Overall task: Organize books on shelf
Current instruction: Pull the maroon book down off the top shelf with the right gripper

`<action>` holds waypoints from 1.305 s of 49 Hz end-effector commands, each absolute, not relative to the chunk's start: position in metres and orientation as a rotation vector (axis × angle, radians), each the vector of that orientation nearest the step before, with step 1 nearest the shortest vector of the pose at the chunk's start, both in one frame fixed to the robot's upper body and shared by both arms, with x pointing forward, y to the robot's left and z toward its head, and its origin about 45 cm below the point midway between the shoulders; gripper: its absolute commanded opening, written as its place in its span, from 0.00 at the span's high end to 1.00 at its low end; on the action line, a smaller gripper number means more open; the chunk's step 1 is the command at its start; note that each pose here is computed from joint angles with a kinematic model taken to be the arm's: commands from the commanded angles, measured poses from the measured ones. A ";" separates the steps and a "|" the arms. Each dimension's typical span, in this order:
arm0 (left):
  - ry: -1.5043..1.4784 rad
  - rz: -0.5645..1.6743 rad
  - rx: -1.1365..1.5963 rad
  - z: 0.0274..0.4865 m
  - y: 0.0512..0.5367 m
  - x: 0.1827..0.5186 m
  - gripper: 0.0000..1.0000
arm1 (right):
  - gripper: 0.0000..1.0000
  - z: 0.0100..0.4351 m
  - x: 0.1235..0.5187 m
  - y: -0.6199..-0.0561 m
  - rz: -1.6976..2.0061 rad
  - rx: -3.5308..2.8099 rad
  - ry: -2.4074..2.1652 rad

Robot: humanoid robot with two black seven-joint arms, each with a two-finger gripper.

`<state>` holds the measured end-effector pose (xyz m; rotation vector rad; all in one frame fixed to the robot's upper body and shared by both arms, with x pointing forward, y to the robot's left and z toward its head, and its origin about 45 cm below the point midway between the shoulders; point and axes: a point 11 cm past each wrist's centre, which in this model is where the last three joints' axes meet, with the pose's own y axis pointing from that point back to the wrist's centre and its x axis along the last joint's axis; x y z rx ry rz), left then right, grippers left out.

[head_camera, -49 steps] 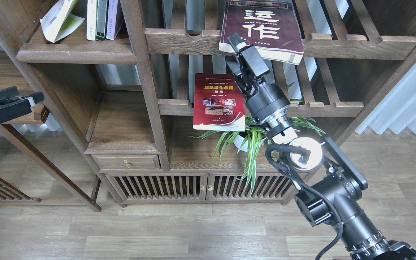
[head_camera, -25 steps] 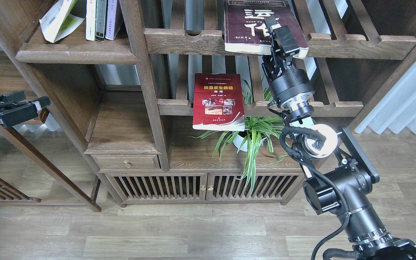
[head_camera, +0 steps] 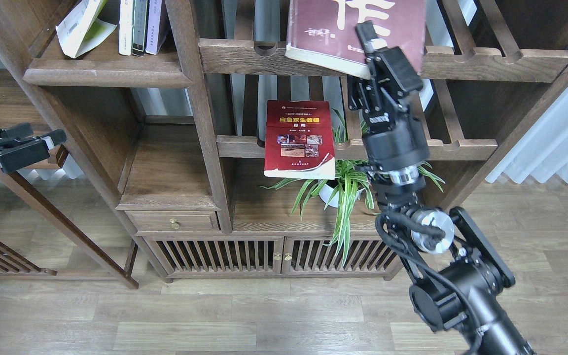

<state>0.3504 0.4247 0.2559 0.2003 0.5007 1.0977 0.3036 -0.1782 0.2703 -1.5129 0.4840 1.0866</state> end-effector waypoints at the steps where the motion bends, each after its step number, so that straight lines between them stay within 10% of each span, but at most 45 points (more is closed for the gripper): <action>1: 0.524 1.080 0.182 0.246 0.415 0.351 0.00 | 0.96 0.230 0.280 -0.199 1.161 -1.476 0.616; 40: 0.798 1.025 0.077 0.146 0.362 0.311 0.00 | 0.94 0.079 0.146 -0.379 1.399 -1.165 1.411; 64: 1.278 0.955 -0.352 0.058 0.248 0.236 0.00 | 0.94 0.037 0.149 -0.271 1.792 -1.417 1.240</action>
